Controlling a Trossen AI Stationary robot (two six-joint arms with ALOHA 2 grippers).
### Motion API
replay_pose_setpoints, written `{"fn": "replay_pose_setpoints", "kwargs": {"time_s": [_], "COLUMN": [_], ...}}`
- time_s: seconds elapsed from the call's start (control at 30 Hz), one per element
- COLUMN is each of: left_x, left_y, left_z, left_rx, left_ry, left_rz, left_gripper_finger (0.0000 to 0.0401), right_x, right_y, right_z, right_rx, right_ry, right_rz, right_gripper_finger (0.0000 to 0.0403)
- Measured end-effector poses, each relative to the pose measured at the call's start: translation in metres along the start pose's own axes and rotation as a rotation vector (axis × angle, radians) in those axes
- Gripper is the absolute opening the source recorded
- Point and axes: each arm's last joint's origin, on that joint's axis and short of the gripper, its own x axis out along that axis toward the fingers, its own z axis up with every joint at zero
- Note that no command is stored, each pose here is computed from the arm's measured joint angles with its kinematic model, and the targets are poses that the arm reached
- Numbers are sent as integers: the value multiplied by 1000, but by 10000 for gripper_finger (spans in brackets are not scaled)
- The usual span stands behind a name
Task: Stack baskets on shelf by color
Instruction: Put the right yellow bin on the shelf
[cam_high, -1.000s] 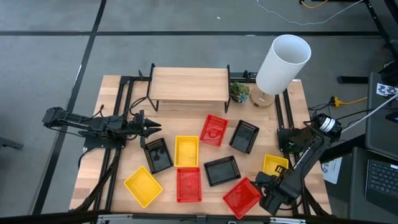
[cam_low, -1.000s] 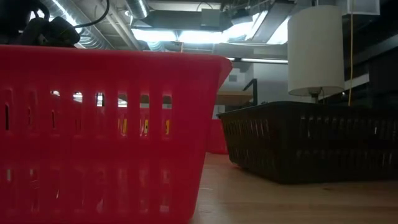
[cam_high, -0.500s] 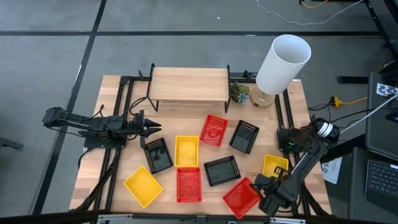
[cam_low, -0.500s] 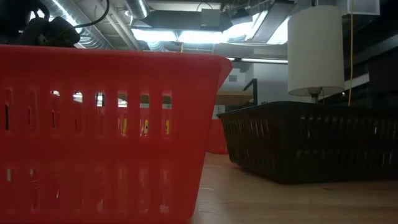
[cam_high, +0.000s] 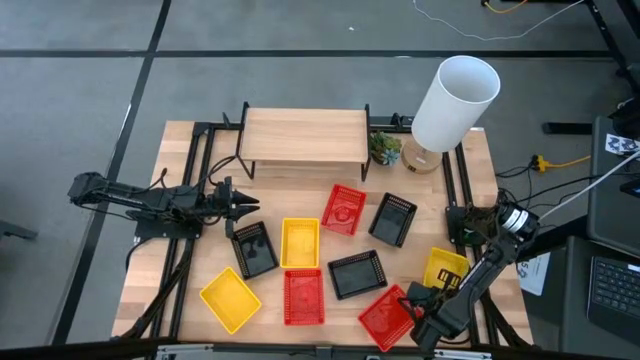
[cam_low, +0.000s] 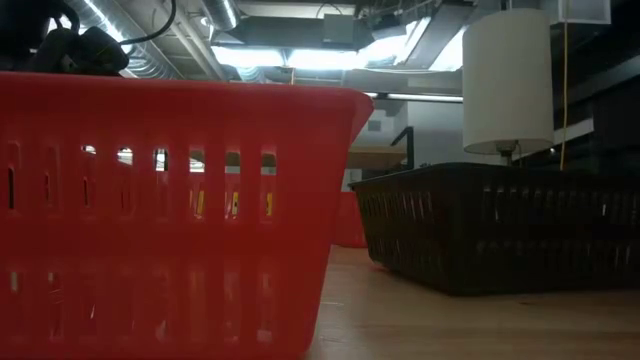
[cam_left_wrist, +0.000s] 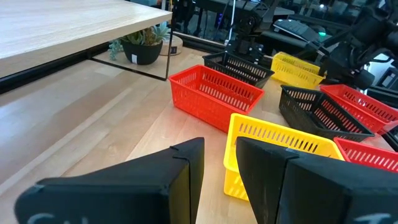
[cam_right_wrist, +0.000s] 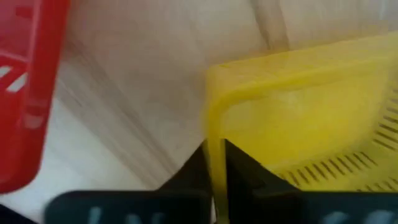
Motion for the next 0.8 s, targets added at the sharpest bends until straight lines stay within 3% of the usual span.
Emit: {"fn": "replay_pose_setpoints", "kwargs": {"time_s": [0.2,0.43,0.53,0.63,0.8], "left_x": [0,0,0,0,0], "left_y": [0,0,0,0,0], "left_z": [0,0,0,0,-1], "left_rx": [0,0,0,-19,-19], "left_ry": [0,0,0,1,7], "left_rz": [0,0,0,0,2], "left_gripper_finger": [86,86,86,86,86], "right_x": [-20,-84,-114,-137,-171], "right_y": [1,-7,-7,-8,-16], "right_z": [9,12,17,26,52], "right_rx": [40,78,61,64,-8], "right_ry": [68,24,-130,-395,-803], "right_rz": [-2,-73,-6,34,-25], "right_gripper_finger": [3,1,1,1,0]}}
